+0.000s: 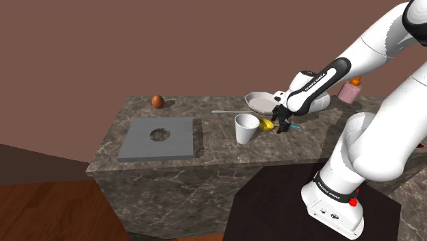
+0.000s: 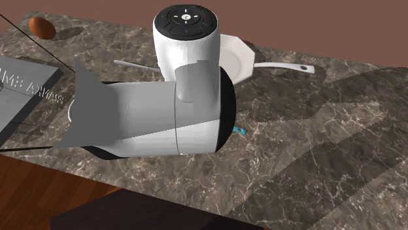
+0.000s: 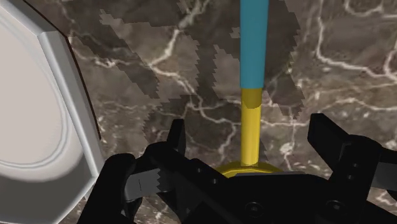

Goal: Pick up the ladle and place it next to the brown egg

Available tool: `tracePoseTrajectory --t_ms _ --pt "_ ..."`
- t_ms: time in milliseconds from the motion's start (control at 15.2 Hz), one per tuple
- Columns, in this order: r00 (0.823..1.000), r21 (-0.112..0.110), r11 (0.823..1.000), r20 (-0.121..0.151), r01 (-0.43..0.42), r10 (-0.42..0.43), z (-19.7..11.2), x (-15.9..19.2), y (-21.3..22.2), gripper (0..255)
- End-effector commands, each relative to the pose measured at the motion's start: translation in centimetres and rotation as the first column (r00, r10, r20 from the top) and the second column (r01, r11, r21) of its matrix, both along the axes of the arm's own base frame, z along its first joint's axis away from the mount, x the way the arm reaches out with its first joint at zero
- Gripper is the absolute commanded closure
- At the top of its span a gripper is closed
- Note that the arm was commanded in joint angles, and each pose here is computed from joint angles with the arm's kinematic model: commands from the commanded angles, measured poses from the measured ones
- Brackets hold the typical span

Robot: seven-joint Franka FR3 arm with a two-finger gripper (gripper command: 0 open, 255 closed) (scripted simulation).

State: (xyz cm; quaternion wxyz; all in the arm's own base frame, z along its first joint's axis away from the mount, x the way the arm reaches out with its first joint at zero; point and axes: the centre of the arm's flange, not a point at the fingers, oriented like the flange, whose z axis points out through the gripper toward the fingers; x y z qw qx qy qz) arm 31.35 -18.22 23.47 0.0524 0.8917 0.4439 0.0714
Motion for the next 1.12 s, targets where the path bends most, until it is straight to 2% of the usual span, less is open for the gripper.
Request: tracePoseTrajectory --t_ms 0,594,1056 --pt "1.0 0.0 1.0 0.0 0.0 0.0 0.0 0.0 0.0 255" --pt "1.0 0.0 1.0 0.0 0.0 0.0 0.0 0.0 0.0 255" --pt "1.0 0.0 1.0 0.0 0.0 0.0 3.7 0.0 0.0 255"
